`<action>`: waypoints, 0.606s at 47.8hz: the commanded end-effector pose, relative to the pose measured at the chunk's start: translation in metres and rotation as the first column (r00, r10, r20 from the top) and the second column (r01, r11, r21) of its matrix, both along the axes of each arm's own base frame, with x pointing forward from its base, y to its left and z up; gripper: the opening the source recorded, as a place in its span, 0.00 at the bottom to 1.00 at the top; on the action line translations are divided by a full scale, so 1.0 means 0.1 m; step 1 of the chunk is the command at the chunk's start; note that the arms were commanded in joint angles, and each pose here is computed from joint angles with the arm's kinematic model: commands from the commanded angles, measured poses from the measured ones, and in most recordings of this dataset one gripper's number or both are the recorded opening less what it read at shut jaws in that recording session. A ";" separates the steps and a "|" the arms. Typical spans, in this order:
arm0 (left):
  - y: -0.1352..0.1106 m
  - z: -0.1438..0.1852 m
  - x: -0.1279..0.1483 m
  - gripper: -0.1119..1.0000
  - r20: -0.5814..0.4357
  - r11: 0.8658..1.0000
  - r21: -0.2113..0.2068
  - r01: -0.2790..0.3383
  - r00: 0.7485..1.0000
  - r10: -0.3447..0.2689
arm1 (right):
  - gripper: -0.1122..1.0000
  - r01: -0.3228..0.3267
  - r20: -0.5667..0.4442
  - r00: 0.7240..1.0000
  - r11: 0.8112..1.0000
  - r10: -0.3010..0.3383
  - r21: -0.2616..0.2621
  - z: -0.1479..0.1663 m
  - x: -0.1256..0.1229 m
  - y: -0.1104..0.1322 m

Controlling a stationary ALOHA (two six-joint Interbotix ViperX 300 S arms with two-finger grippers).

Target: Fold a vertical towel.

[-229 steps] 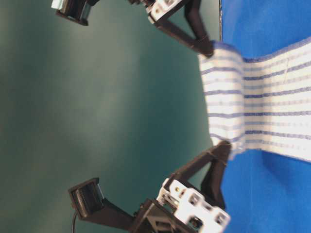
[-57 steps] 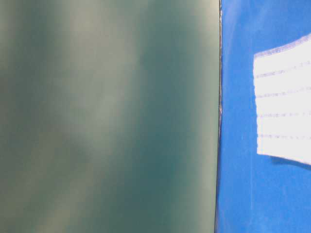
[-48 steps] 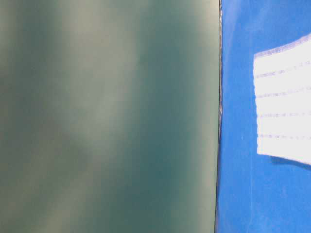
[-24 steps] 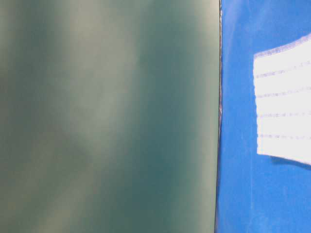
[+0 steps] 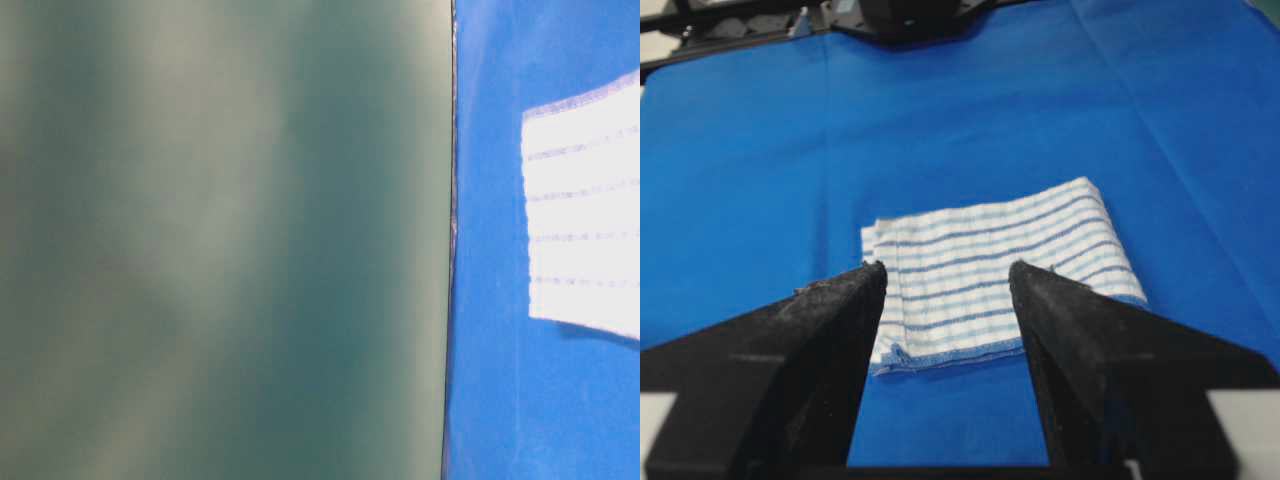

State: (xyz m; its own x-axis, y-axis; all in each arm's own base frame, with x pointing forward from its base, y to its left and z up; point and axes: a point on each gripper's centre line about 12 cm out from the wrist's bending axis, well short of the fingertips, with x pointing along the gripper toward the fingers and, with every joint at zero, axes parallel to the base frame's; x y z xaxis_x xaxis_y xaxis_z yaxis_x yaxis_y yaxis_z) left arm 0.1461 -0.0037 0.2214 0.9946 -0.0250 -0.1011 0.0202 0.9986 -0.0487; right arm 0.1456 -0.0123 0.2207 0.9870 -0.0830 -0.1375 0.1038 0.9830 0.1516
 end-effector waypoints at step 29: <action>0.00 0.05 0.01 0.65 0.011 1.000 -0.003 -0.003 1.000 0.004 | 0.62 0.002 0.004 1.000 1.000 -0.002 -0.008 0.06 0.02 -0.01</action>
